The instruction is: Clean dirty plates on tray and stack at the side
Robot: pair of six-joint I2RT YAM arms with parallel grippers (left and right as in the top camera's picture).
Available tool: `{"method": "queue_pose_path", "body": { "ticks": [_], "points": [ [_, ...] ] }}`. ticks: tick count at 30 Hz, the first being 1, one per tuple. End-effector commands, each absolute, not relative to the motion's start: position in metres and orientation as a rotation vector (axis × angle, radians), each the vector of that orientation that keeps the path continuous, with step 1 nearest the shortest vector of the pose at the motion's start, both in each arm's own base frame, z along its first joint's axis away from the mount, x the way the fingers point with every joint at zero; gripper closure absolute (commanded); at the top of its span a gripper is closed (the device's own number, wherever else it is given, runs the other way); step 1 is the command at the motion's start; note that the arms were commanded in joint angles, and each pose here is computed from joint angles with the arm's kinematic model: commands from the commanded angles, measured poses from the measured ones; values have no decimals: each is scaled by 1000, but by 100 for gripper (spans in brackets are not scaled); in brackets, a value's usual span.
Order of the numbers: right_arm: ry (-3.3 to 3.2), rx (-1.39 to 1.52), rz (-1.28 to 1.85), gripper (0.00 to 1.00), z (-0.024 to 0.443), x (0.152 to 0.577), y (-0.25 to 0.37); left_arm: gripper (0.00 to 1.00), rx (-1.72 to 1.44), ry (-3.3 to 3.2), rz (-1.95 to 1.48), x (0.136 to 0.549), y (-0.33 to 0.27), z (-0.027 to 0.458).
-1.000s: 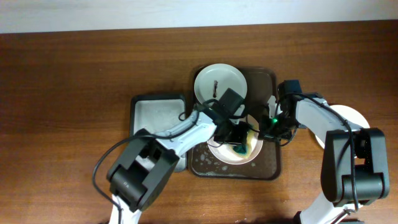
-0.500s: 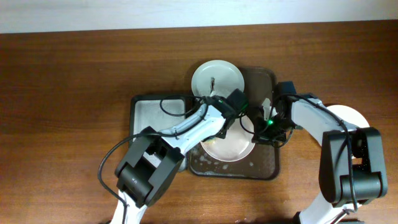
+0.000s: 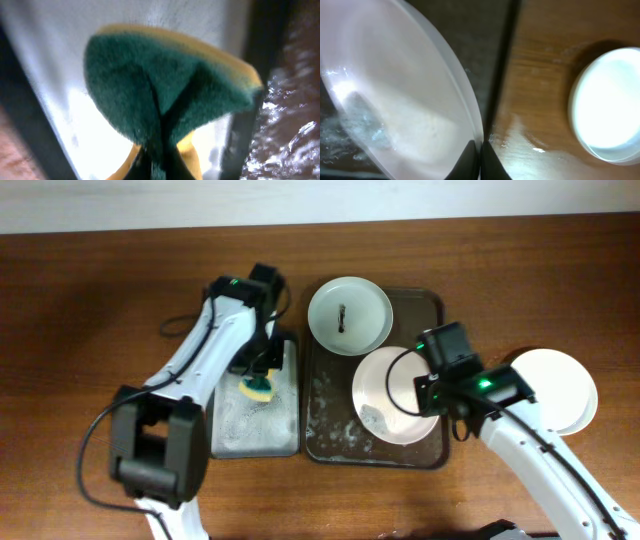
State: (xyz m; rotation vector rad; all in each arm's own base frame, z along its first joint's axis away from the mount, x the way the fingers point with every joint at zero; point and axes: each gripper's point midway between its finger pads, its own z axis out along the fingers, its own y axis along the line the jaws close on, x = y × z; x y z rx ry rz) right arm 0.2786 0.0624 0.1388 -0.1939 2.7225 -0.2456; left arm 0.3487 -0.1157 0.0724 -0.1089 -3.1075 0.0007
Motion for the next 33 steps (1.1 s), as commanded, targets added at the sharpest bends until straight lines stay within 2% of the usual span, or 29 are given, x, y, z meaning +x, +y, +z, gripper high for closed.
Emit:
{"method": "queue_pose_path", "body": {
  "ticks": [1, 4, 6, 9, 10, 11, 12, 13, 17, 18, 19, 21, 25, 28, 31, 33],
  "points": [
    [2475, -233, -572, 96, 192, 288, 62, 100, -165, -3055, 328, 324, -103, 64],
    [2208, -352, -779, 96, 244, 279, 87, 100, -214, -3098, 327, 323, -96, 72],
    [2070, -441, -845, 96, 262, 269, 106, 92, -217, -3108, 329, 326, -96, 72],
    [2004, -446, -859, 96, 270, 259, 113, 87, -221, -3126, 334, 330, -97, 72],
    [2005, -445, -860, 96, 270, 259, 113, 83, -221, -3129, 334, 331, -97, 72],
    [2005, -444, -859, 96, 270, 259, 113, 73, -222, -3130, 335, 331, -97, 72],
    [2005, -444, -860, 96, 270, 259, 113, 55, -222, -3132, 336, 332, -97, 72],
    [2005, -444, -861, 96, 270, 259, 113, 49, -222, -3132, 337, 332, -97, 73],
    [2077, -331, -758, 96, 259, 259, 112, 48, -231, -3166, 364, 326, -98, 99],
    [2138, -269, -701, 96, 250, 260, 109, 40, -246, -3221, 382, 323, -97, 122],
    [2159, -250, -716, 96, 249, 263, 101, 0, -260, -3270, 397, 321, -97, 139],
    [2153, -265, -726, 96, 253, 265, 101, 0, -274, -3324, 415, 317, -96, 159],
    [2150, -348, -783, 96, 256, 269, 101, 0, -276, -3328, 416, 318, -96, 160],
    [2194, -252, -745, 96, 250, 275, 92, 0, -276, -3328, 415, 317, -96, 159],
    [2510, -49, -439, 96, 206, 275, 82, 0, -276, -3328, 415, 317, -96, 159],
    [2725, -21, -198, 96, 184, 274, 62, 0, -276, -3328, 415, 317, -96, 159]
  ]
}}
